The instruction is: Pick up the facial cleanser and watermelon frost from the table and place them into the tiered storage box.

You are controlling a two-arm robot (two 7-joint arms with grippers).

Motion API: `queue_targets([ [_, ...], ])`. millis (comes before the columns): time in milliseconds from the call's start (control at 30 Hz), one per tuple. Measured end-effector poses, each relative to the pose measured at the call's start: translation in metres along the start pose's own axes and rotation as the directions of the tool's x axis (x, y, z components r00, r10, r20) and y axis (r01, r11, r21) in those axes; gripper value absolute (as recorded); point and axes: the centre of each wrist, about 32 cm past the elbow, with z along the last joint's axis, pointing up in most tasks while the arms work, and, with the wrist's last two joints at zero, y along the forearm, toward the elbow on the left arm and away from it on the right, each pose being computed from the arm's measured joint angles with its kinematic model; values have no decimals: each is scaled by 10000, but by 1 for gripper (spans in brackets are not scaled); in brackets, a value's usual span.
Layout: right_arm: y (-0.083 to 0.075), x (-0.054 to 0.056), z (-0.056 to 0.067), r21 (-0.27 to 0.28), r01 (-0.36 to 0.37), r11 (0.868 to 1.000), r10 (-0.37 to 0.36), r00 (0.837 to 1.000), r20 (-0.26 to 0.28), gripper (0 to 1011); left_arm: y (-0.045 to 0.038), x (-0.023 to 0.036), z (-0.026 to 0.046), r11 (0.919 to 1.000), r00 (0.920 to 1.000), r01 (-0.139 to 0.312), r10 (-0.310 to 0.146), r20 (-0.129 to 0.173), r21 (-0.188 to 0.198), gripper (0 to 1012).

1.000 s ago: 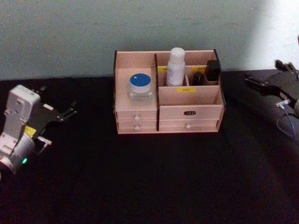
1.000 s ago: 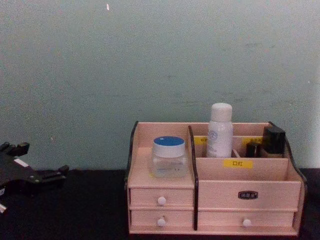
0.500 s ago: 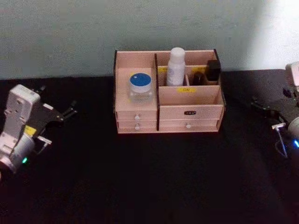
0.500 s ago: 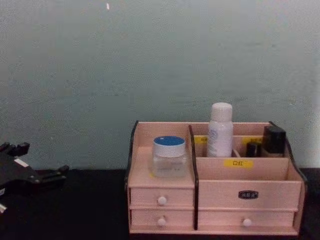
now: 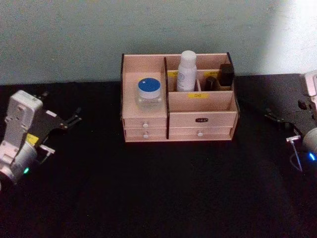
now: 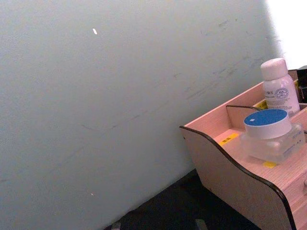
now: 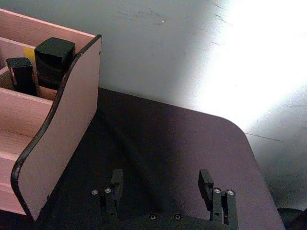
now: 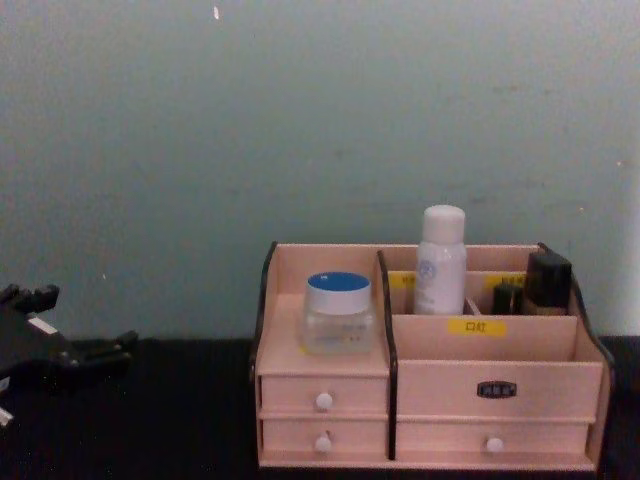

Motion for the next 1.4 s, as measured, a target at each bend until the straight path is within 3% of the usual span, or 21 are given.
queue_targets([
  [1400, -11, 8, 15, 76, 20, 10000, -20, 10000, 32, 1002, 0, 0, 0, 10000, 10000, -1, 1, 0, 1, 1001],
])
